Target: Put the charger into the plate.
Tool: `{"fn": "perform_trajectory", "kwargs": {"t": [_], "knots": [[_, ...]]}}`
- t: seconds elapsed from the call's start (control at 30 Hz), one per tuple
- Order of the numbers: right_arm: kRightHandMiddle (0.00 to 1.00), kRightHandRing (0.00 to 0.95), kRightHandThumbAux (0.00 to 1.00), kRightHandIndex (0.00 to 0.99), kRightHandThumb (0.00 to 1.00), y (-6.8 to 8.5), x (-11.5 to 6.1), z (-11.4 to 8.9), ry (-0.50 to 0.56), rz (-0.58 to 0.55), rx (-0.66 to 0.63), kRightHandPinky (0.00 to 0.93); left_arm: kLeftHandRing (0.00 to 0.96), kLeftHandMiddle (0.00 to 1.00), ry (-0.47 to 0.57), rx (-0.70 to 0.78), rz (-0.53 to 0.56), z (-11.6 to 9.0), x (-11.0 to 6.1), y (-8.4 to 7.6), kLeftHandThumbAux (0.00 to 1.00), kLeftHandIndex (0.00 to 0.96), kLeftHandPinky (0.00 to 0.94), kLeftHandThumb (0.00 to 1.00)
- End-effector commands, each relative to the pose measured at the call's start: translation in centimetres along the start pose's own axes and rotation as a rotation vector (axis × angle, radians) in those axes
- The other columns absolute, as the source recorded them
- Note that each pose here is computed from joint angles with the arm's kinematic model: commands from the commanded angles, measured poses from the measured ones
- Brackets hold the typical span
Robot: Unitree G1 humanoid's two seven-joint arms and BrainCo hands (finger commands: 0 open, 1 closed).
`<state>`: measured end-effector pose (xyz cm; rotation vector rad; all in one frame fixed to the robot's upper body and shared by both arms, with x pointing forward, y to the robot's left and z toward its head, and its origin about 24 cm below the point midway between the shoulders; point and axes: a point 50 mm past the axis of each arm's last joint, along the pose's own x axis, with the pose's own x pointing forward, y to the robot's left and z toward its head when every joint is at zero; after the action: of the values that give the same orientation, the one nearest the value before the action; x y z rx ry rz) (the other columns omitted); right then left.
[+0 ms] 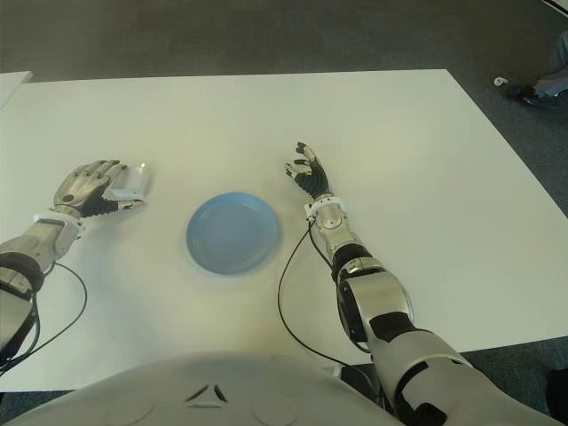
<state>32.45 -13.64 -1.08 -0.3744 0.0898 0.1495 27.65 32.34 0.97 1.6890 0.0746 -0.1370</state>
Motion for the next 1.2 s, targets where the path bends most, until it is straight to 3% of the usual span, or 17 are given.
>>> {"fn": "perform_trajectory", "kwargs": {"t": [0.03, 0.8, 1.2], "knots": [[0.141, 0.221, 0.611, 0.010, 0.260, 2.1, -3.0, -4.6, 0.205, 0.096, -0.013, 0.308, 0.000, 0.000, -0.027, 0.003, -0.011, 0.8, 0.3, -0.3, 0.184, 0.000, 0.000, 0.247], [0.135, 0.209, 0.617, 0.015, 0.258, 2.2, -3.0, -4.5, 0.202, 0.102, -0.034, 0.279, 0.000, 0.000, -0.067, 0.010, 0.047, 0.9, 1.4, 1.5, 0.186, 0.000, 0.000, 0.260], [0.138, 0.206, 0.614, 0.019, 0.251, 2.1, -3.0, -4.6, 0.209, 0.097, -0.034, 0.277, 0.000, 0.000, -0.134, 0.003, 0.083, 1.1, 0.7, 1.9, 0.195, 0.000, 0.000, 0.280]]}}
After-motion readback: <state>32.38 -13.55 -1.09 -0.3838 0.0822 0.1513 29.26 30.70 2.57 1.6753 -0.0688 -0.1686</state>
